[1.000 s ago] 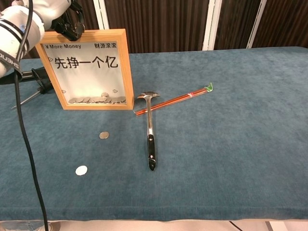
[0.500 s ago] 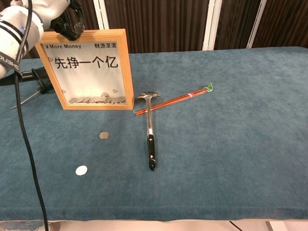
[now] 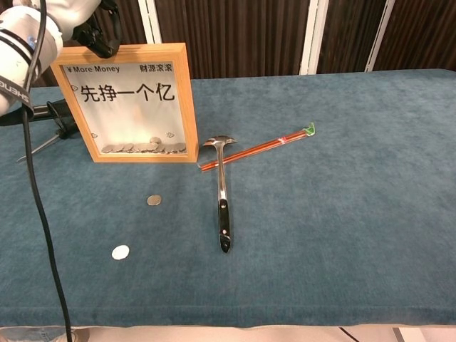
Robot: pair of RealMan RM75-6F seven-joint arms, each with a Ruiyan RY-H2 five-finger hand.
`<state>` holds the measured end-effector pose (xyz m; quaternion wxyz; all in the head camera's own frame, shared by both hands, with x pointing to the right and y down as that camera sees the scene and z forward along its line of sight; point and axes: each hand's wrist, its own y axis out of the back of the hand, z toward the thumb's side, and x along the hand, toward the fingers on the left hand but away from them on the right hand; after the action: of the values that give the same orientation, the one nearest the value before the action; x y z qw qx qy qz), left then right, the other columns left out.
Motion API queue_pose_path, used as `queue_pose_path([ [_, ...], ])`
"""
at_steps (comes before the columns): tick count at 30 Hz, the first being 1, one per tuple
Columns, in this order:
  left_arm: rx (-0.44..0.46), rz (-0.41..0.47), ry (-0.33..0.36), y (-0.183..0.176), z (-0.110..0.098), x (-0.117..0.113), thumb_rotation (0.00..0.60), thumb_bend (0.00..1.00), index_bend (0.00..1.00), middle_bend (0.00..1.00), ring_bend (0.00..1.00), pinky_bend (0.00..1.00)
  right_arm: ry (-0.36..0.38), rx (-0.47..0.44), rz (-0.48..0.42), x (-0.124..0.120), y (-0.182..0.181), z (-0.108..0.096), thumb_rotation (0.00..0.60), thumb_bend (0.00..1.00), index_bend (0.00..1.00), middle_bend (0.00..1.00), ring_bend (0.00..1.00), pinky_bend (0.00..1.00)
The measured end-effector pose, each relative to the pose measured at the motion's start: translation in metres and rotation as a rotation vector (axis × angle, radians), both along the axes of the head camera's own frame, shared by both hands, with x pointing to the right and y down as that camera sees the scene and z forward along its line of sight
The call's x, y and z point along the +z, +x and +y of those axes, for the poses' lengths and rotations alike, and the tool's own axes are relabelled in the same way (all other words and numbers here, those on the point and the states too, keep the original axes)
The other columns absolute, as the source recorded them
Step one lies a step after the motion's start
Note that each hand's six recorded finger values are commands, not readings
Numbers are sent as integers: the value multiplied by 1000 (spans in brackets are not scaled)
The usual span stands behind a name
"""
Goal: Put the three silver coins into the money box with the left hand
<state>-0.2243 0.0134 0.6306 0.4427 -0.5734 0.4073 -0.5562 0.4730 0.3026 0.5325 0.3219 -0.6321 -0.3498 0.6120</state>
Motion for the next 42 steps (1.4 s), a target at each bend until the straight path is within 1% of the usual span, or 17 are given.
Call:
queue_pose_path([
  [4,1,-2,2,0,0,0,600,402,508,1000,1000,1000,-1,0,1,0,0,0,600,54,0,0,0,0],
  [6,1,-1,2,0,1,0,600,402,469,1000,1000,1000,0,2,2,0,1,0,600,54,0,0,0,0],
  [9,16,20,10,3,4,-5,600,400,311,1000,1000,1000,-2,2,4,1,1,0,600,53,0,0,0,0],
  [11,36,56,11,7,11,-12,600,395,252,1000,1000,1000,-3,2,6,2,1,0,600,53,0,0,0,0],
  [13,60,100,4,11,22,-20,600,393,242,1000,1000,1000,-6,0,7,3,0,0,600,54,0,0,0,0],
  [16,104,193,-29,18,47,-35,600,392,276,1000,1000,1000,-10,-11,7,4,-3,1,600,53,0,0,0,0],
  [19,142,294,-93,19,84,-46,600,386,295,1000,1000,1000,-9,-27,3,3,-7,4,600,53,0,0,0,0],
  [20,156,324,-121,17,101,-49,600,384,297,1000,1000,1000,-9,-32,1,3,-8,5,600,53,0,0,0,0],
  [22,172,353,-159,11,125,-49,600,378,319,1000,1000,1000,-7,-38,-2,2,-10,6,600,53,0,0,0,0],
  [23,178,366,-185,6,142,-47,600,376,340,1000,1000,1000,-7,-42,-3,2,-11,6,600,53,0,0,0,0],
  [25,185,376,-228,-3,168,-42,600,370,369,1000,1000,1000,-8,-49,-6,2,-12,7,600,53,0,0,0,0],
  [26,188,380,-257,-9,187,-38,600,366,381,1000,1000,1000,-10,-53,-8,3,-13,8,600,53,0,0,0,0],
  [29,191,380,-310,-21,228,-27,600,364,404,1000,1000,1000,-14,-66,-14,3,-16,10,600,53,0,0,0,0],
  [32,189,360,-332,-24,251,-12,600,368,408,1000,1000,1000,-12,-76,-23,1,-18,11,600,53,0,0,0,0],
  [35,181,333,-349,-25,269,4,600,368,407,1000,1000,1000,-7,-77,-30,-1,-18,12,600,53,0,0,0,0],
  [38,188,294,-349,-25,279,16,600,367,401,1000,1000,1000,-9,-82,-34,-2,-19,13,600,53,0,0,0,0],
  [42,194,243,-335,-22,284,32,600,366,395,1000,1000,1000,-8,-82,-37,-3,-19,13,600,53,0,0,0,0],
])
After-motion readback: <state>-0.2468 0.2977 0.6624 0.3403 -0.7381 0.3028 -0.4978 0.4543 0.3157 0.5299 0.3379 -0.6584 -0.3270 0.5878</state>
